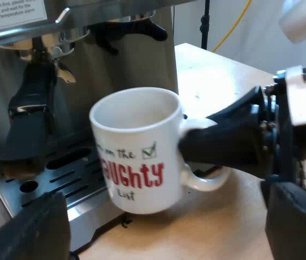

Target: Place mug into machine

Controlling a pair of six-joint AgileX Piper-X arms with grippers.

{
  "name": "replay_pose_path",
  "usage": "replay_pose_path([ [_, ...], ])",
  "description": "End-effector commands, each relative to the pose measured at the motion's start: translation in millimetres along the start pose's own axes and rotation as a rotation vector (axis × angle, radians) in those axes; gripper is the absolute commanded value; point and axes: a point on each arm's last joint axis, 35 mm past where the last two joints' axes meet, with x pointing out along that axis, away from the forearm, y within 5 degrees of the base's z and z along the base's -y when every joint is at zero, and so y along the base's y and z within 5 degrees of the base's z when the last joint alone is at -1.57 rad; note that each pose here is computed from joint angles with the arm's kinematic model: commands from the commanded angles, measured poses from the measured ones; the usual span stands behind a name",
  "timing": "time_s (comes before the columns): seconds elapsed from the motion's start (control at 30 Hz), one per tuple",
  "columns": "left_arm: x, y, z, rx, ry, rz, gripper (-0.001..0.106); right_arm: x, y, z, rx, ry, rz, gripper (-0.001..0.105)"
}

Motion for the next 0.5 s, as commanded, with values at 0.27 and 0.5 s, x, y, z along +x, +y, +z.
replay_pose_path([
  [0.27,0,-2.2,2,0.007,-0.011,-0.038,0.077,25,-17,23,0.043,-0.076,-0.067,0.0],
  [0.5,0,-2.2,2,0.007,-0.011,-0.038,0.077,44,-12,23,0.039,-0.065,-0.047,0.0],
])
